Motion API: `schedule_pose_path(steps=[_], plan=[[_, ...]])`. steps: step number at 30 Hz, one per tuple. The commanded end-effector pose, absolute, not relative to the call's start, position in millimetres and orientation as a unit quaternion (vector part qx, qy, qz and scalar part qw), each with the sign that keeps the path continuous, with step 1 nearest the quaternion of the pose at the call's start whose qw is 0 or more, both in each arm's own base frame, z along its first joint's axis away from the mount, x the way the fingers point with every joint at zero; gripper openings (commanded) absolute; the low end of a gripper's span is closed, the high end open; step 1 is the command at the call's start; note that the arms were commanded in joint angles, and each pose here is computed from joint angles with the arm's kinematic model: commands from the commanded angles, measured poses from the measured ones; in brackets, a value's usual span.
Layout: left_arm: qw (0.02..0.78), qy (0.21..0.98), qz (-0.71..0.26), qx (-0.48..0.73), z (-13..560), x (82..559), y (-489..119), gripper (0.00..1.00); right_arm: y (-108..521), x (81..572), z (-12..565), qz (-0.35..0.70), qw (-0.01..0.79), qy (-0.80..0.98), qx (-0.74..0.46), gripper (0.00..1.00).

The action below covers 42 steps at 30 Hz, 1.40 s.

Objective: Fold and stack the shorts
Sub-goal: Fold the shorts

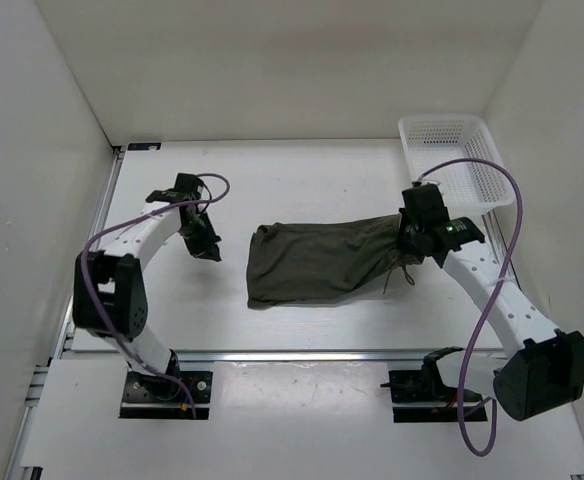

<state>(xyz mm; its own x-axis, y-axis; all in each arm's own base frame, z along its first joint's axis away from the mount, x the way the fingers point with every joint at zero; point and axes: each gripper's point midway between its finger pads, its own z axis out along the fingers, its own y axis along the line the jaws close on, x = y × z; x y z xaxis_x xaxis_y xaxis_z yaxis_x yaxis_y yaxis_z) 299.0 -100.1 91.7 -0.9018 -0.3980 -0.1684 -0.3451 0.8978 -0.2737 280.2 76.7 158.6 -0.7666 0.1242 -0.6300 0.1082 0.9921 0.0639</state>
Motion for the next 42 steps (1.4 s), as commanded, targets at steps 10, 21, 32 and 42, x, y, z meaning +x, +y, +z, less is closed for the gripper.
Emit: schedule_pose_path(steps=[10, 21, 32, 42], plan=[[0.076, 0.977, -0.107, -0.168, 38.7, 331.1, -151.9, 0.10, 115.3, 302.2, 196.5, -0.016, 0.366, 0.930, -0.037, 0.00], [0.058, 0.980, -0.105, -0.158, 23.1, 325.2, -160.0, 0.10, 206.3, 307.5, 206.6, -0.028, 0.377, 0.910, -0.169, 0.00], [0.056, 0.980, -0.105, -0.163, 23.9, 318.4, -158.1, 0.10, 326.8, 311.8, 186.3, 0.004, 0.359, 0.874, -0.328, 0.00], [0.093, 0.968, -0.115, -0.201, 61.5, 311.9, -109.0, 0.42, 378.3, 304.7, 228.9, 0.070, 0.398, 0.843, -0.355, 0.62]])
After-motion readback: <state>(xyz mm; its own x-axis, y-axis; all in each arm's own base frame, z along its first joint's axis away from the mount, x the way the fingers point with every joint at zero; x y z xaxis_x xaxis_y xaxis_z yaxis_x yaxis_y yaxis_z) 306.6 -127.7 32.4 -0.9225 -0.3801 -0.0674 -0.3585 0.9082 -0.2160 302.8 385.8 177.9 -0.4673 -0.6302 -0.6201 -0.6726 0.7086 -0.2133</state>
